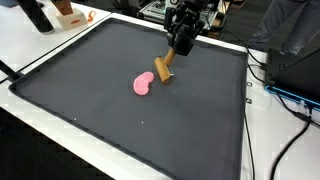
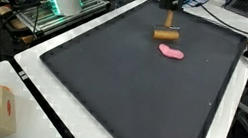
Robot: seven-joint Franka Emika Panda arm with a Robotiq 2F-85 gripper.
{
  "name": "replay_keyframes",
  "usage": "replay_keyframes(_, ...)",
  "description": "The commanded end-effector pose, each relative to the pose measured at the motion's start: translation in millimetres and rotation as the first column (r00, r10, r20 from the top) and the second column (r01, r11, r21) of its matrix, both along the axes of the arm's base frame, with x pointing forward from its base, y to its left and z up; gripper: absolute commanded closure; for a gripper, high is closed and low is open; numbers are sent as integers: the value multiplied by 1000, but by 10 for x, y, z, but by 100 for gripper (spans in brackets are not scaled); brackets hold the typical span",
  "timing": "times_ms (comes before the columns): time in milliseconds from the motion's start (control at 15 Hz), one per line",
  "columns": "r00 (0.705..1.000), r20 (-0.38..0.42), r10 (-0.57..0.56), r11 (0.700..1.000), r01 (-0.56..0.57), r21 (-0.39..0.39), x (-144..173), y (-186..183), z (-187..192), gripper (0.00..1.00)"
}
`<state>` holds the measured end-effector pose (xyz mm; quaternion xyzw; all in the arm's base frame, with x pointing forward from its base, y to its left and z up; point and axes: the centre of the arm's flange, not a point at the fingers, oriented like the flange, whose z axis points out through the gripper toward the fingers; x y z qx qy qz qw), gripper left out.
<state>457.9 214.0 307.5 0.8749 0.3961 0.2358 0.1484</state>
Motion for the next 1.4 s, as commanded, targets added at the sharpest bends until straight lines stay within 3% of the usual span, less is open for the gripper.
replay_keyframes(0, 999, -33, 33, 999, -33, 4, -51, -39, 18, 76)
replay_keyframes(933, 998, -53, 33, 999, -33, 4, 16, -59, 23, 76)
replay_keyframes(1333, 999, -27, 24, 1000, -24, 18, 76, -103, 173, 76)
